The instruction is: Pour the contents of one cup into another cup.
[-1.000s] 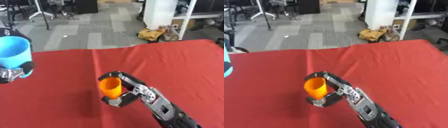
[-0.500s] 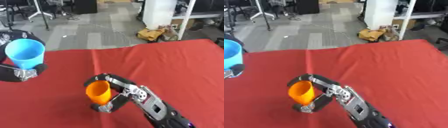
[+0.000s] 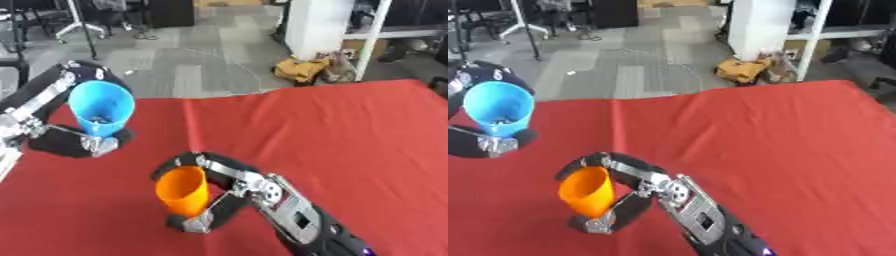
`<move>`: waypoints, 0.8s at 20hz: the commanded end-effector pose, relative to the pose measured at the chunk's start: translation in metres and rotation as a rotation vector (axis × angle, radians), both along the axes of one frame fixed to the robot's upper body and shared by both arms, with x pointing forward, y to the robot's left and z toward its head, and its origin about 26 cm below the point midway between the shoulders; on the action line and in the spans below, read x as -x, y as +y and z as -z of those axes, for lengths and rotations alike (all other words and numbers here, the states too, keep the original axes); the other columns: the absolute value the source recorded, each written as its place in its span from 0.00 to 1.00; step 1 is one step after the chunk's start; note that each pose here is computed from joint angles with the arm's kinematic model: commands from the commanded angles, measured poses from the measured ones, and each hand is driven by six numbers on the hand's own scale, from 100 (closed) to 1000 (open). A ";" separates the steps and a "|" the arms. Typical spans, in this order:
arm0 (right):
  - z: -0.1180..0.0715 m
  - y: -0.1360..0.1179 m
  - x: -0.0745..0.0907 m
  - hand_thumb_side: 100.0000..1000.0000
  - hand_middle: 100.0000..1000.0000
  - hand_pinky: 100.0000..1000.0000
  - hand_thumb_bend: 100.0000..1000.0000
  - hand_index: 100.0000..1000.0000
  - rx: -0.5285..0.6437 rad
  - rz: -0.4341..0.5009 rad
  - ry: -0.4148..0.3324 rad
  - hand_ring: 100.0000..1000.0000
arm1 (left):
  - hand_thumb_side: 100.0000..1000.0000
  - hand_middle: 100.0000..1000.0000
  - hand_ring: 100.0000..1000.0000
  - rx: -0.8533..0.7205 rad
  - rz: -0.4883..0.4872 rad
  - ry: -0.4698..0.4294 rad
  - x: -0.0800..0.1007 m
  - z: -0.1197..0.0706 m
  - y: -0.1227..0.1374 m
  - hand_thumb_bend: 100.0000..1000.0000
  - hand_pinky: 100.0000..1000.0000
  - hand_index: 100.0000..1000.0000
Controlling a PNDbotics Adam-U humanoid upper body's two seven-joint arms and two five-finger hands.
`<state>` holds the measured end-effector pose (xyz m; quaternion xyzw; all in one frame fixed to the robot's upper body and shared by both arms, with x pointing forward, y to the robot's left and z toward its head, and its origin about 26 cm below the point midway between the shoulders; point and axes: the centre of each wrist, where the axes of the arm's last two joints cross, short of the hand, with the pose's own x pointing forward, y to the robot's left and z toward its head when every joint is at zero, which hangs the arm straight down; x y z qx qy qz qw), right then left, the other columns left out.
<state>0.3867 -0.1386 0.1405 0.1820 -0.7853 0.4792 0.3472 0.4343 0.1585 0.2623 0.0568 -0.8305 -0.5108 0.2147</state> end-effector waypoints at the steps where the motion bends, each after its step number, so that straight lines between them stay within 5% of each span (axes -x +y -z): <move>1: -0.010 0.006 -0.001 0.00 0.51 0.42 0.12 0.78 -0.014 -0.022 -0.020 0.21 | 0.00 0.41 0.45 -0.022 -0.015 -0.090 -0.004 -0.008 -0.007 0.40 0.15 0.58; 16: -0.009 0.007 -0.001 0.00 0.51 0.41 0.12 0.78 -0.025 -0.021 -0.012 0.21 | 0.00 0.28 0.40 -0.103 -0.040 -0.328 0.002 -0.008 -0.024 0.50 0.14 0.58</move>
